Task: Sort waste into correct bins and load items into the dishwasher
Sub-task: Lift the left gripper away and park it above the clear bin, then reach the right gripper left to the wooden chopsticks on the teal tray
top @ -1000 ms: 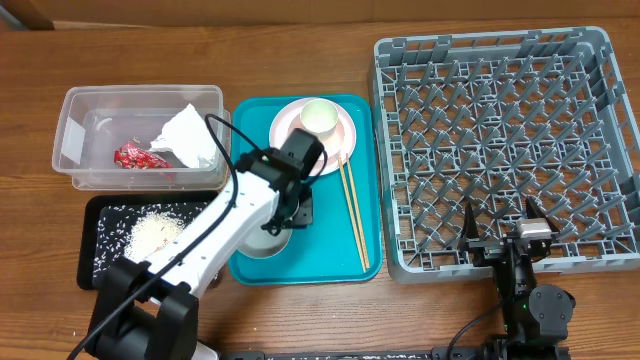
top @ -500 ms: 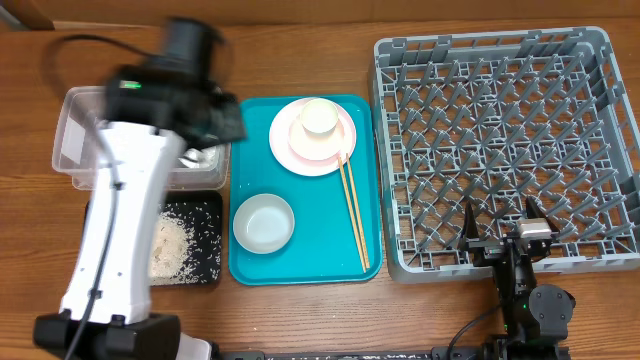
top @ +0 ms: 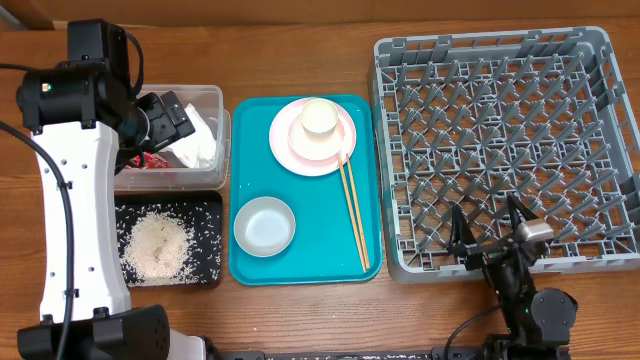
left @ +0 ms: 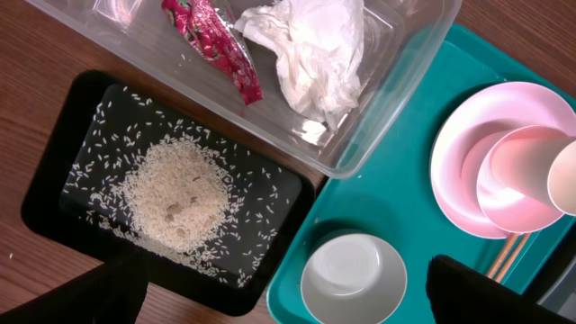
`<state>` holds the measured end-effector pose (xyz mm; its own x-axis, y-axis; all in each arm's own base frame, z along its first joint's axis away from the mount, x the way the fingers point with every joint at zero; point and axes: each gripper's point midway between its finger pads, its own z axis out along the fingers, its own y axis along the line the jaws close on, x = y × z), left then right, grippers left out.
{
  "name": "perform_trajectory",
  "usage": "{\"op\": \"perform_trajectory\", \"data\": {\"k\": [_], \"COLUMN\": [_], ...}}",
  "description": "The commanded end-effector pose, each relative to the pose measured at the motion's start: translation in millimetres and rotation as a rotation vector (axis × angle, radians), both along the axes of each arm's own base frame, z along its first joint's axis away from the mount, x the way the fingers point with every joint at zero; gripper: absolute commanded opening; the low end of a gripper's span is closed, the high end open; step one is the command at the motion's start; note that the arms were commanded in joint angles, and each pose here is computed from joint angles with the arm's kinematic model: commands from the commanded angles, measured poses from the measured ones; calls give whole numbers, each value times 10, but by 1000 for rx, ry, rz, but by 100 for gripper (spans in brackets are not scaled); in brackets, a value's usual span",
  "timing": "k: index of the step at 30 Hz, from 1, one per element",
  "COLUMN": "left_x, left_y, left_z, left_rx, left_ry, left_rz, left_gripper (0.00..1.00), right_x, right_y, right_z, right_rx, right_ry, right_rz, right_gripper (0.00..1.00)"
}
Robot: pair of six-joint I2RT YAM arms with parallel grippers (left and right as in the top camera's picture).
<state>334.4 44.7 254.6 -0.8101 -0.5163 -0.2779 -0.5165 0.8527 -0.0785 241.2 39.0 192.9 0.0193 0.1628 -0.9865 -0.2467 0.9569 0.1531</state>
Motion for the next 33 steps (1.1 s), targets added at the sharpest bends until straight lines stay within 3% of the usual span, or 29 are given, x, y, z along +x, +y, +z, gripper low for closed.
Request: {"op": "perform_trajectory", "data": {"k": [1, 6, 10, 17, 22, 26, 33], "left_x": [-15, -15, -15, -13, -15, -15, -15], "left_y": [28, 28, 28, 27, 28, 28, 28], "left_z": [-28, -28, -28, -28, -28, -28, -28], "left_rx": [12, 12, 12, 12, 12, 12, 12], "left_ry": [13, 13, 13, 13, 13, 13, 13], "left_rz": [-8, -8, -8, -9, -8, -8, -8], "left_gripper": [100, 100, 100, 100, 100, 100, 100], "right_x": [-56, -154, -108, 233, 390, 520, 549], "right_y": [74, 52, 74, 457, 953, 1401, 2097], "right_z": [187, 830, 1253, 1554, 1673, 1433, 461], "right_rx": [105, 103, 104, 144, 250, 277, 137], "right_ry": [-13, -88, -28, 380, 654, 812, 1108], "right_rz": [51, 40, 51, 283, 609, 791, 806], "right_gripper": [100, 100, 100, 100, 100, 100, 100]}}
